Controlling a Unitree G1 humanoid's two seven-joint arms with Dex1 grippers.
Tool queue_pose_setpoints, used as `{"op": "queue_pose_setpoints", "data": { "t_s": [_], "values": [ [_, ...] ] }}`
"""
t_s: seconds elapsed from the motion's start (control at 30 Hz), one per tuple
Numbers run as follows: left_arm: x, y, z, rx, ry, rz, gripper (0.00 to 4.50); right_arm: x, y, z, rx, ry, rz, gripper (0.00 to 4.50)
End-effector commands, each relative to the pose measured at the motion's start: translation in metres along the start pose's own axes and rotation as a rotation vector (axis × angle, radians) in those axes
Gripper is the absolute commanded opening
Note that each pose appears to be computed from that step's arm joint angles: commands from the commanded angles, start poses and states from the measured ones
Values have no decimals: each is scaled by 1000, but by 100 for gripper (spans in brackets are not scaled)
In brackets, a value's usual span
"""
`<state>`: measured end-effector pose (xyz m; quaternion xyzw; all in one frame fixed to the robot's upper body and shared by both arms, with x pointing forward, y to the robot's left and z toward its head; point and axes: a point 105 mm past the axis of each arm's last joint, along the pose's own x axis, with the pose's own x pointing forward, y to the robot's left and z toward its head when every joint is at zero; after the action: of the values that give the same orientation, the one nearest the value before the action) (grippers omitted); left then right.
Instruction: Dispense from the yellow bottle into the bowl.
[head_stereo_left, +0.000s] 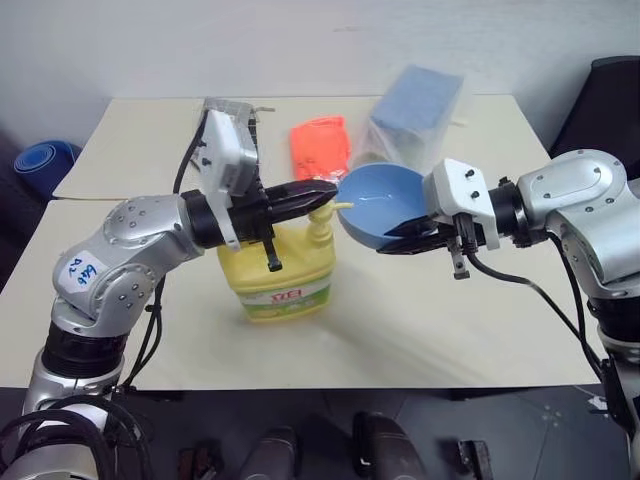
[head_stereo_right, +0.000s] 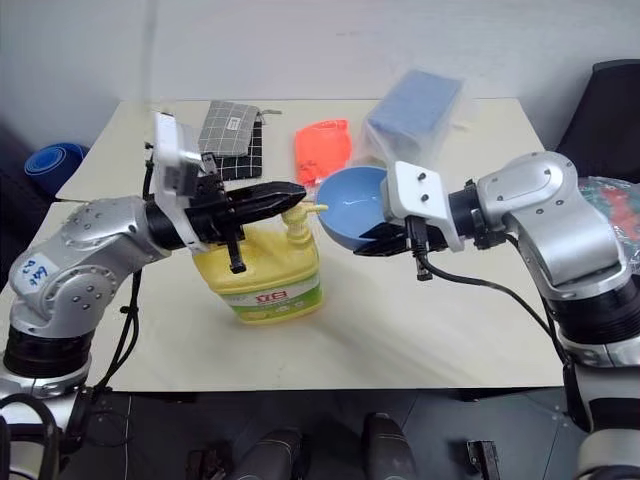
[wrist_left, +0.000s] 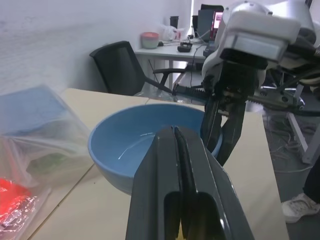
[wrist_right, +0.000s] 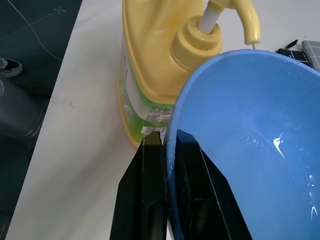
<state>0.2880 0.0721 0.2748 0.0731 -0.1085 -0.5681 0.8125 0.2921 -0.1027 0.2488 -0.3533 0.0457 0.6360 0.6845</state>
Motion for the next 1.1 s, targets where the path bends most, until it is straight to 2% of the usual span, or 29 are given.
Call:
{"op": "queue_pose_setpoints", "data": {
  "t_s": [0.03, 0.13, 0.3, 0.53, 0.63, 1.1],
  "values": [
    [4, 3, -3, 11, 20, 24, 4, -3, 1, 17, -69, -24, -4, 0],
    [7, 3, -4, -5, 21, 23, 4, -3, 0, 18, -86, -11, -5, 0],
    [7, 5, -22, -49, 117, 39, 4, -1, 2, 17, -87, -13, 7, 0],
    [6, 1, -38, -199, 210, 52, 4, 1, 1, 16, -86, -18, 1, 0],
    [1, 4, -57, -256, 330, 113, 4, 2, 1, 14, -85, -17, -2, 0],
    [5, -10, -80, -375, 376, 79, 4, 5, -1, 16, -77, -33, -15, 0]
  ]
}}
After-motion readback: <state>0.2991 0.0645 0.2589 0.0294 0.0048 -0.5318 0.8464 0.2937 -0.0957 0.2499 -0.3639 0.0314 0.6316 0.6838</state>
